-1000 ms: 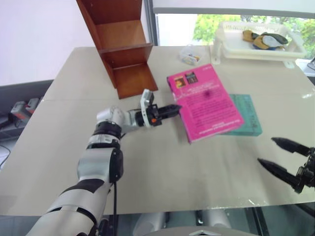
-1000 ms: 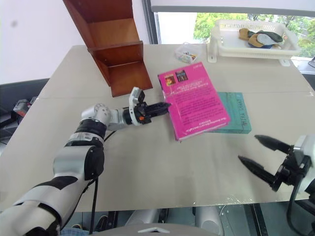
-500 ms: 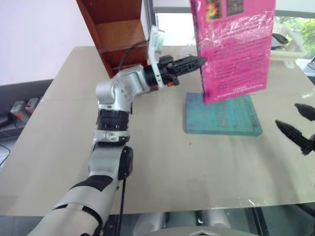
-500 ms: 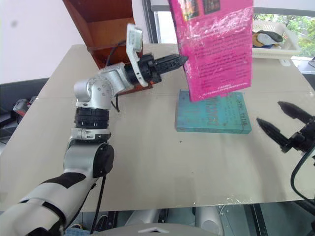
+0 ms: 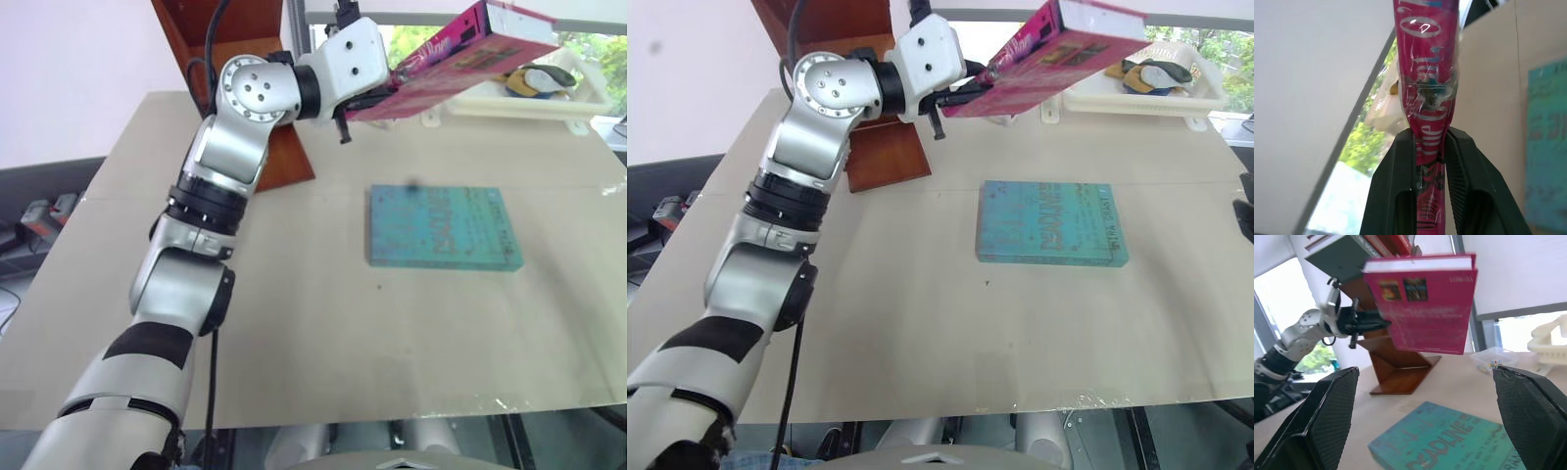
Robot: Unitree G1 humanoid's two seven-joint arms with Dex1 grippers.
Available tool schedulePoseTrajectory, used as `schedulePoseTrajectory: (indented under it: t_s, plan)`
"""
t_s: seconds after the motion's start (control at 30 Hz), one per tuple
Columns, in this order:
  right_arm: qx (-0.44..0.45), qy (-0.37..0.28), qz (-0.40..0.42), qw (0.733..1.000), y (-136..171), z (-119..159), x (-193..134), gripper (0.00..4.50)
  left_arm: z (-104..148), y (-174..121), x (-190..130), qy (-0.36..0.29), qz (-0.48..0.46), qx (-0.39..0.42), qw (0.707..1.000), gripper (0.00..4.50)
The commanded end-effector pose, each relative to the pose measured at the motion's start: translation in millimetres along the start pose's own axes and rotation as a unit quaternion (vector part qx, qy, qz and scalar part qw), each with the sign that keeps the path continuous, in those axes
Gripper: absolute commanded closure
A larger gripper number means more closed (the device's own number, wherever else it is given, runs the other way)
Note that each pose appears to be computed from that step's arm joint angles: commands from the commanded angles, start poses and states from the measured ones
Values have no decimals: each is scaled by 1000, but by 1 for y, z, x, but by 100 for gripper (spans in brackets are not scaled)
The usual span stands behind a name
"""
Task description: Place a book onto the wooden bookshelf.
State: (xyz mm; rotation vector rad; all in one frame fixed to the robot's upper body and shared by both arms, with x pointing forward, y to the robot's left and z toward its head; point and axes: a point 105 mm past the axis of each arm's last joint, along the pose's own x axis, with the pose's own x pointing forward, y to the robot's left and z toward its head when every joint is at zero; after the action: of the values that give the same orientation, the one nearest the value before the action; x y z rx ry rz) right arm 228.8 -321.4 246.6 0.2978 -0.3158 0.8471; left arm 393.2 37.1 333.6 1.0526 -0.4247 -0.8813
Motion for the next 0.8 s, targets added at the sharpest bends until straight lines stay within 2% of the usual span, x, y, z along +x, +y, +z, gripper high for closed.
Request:
schedulePoseTrajectory:
  t_s: [0.03,0.17,0.3,0.47,0.6,0.8]
  plan:
    - [-8,4,17,1000,-2,6,7,0,22,29,-10,5,37,96,995,406]
    - [-6,11,25,1000,-6,1,13,0,14,40,-16,57,42,172,983,406]
    - [-5,13,26,1000,-9,-1,16,0,2,48,-25,107,42,200,973,406]
    - [-12,21,29,999,-16,3,19,0,-44,69,-54,222,62,203,952,406]
    - [-11,24,36,999,-16,4,22,0,-51,80,-71,257,89,195,942,406]
    - [-10,28,40,999,-23,1,30,0,-59,78,-82,289,88,163,939,406]
